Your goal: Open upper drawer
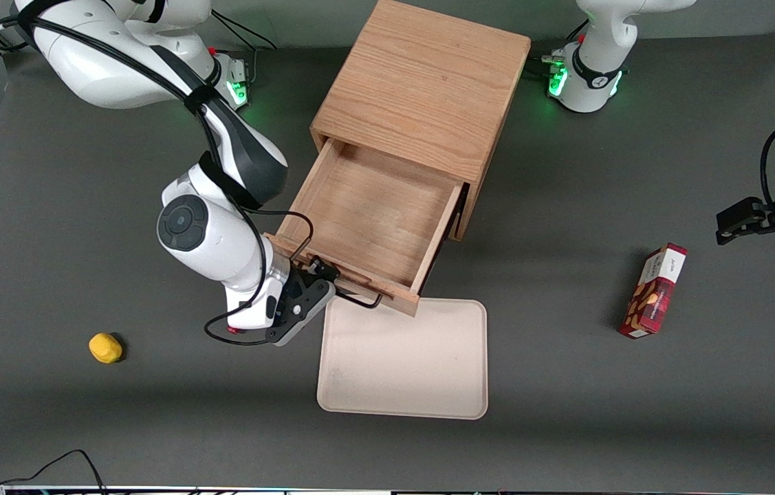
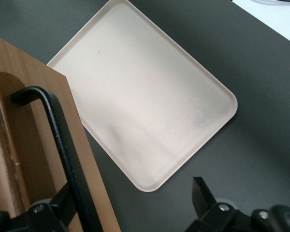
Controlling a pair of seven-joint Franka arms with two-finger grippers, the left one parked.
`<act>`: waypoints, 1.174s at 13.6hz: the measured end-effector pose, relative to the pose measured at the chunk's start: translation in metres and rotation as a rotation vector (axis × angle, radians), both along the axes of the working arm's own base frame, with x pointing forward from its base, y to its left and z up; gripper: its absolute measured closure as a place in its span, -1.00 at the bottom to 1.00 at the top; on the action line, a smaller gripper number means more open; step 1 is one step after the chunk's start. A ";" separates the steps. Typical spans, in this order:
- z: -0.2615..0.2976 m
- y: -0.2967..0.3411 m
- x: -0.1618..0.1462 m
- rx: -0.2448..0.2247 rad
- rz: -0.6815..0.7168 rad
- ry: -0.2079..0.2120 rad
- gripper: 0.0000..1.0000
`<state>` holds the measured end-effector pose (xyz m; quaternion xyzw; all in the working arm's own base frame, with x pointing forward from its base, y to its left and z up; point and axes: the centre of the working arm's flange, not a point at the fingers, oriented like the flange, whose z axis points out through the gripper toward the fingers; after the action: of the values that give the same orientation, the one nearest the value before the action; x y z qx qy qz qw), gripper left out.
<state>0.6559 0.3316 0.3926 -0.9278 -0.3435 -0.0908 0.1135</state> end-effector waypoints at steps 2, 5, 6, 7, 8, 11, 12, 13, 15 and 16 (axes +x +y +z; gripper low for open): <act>-0.001 0.000 0.000 0.006 -0.004 0.005 -1.00; 0.000 0.002 -0.001 0.006 -0.001 0.012 -1.00; 0.000 0.003 -0.002 0.002 0.003 0.020 -1.00; 0.001 0.005 -0.004 -0.002 0.009 0.026 -1.00; 0.003 0.007 -0.005 -0.007 0.022 0.030 -1.00; 0.012 0.001 -0.003 -0.034 0.076 0.046 -1.00; 0.013 -0.002 -0.003 -0.042 0.090 0.051 -1.00; 0.013 -0.004 -0.002 -0.048 0.101 0.054 -1.00; 0.016 -0.009 -0.001 -0.062 0.111 0.071 -1.00; 0.023 -0.014 0.000 -0.069 0.111 0.083 -1.00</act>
<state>0.6562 0.3180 0.4157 -0.9137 -0.3924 -0.0339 0.1003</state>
